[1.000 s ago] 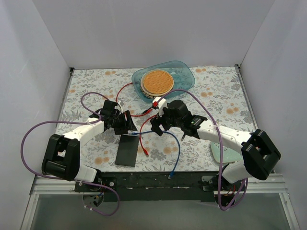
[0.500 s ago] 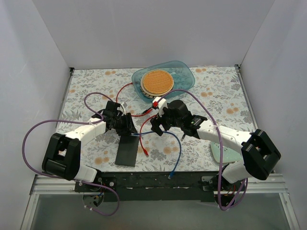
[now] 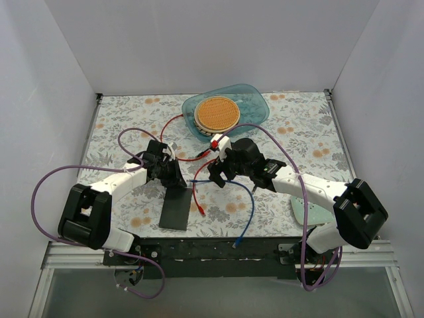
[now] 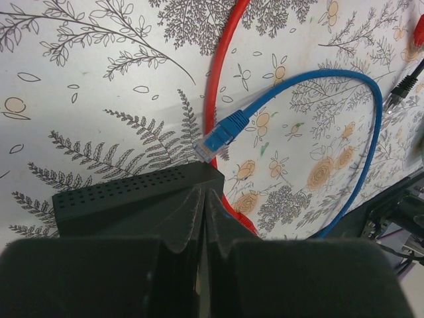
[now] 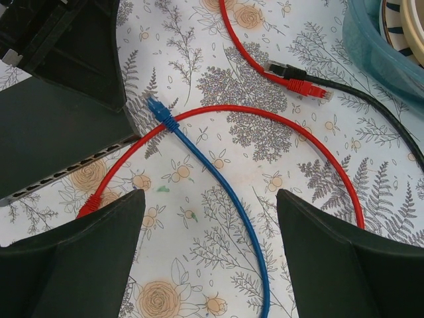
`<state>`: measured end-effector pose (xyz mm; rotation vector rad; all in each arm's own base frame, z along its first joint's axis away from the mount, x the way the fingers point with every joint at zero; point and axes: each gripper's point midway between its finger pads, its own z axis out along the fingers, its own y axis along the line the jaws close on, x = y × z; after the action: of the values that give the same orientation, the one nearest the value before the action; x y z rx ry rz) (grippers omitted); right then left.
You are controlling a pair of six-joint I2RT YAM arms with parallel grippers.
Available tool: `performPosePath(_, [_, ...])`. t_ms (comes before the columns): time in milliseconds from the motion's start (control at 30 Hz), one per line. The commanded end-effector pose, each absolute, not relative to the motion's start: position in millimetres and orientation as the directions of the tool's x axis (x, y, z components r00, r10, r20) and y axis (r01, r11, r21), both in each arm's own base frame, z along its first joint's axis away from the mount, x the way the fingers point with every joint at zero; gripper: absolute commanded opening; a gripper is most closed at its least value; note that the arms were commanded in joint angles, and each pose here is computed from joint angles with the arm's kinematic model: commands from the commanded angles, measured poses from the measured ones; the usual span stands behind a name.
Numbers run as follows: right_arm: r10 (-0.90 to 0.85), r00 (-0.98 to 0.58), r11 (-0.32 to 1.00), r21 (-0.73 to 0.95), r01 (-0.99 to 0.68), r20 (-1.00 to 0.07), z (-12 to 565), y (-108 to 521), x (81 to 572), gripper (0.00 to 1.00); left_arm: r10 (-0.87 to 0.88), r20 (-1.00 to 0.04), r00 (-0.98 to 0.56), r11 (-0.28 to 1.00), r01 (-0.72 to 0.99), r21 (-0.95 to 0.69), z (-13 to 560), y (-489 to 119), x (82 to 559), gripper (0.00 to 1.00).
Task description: Insert the plug into the switch port
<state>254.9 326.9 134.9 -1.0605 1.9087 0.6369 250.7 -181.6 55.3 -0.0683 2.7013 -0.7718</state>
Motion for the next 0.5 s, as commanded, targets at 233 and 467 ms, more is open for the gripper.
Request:
performPosePath(233, [-0.394,-0.191,0.422,0.007,-0.907,-0.899,162,342,250,0.89,-0.128,-0.381,-0.916,0.817,0.120,-0.563,90,-193,263,0.06])
performPosePath(467, [-0.521,-0.176,0.460,-0.101,-0.882,-0.835,134,359,264,0.84,-0.251,-0.464,-0.850,0.860,0.024,-0.509,102,-172,277,0.93])
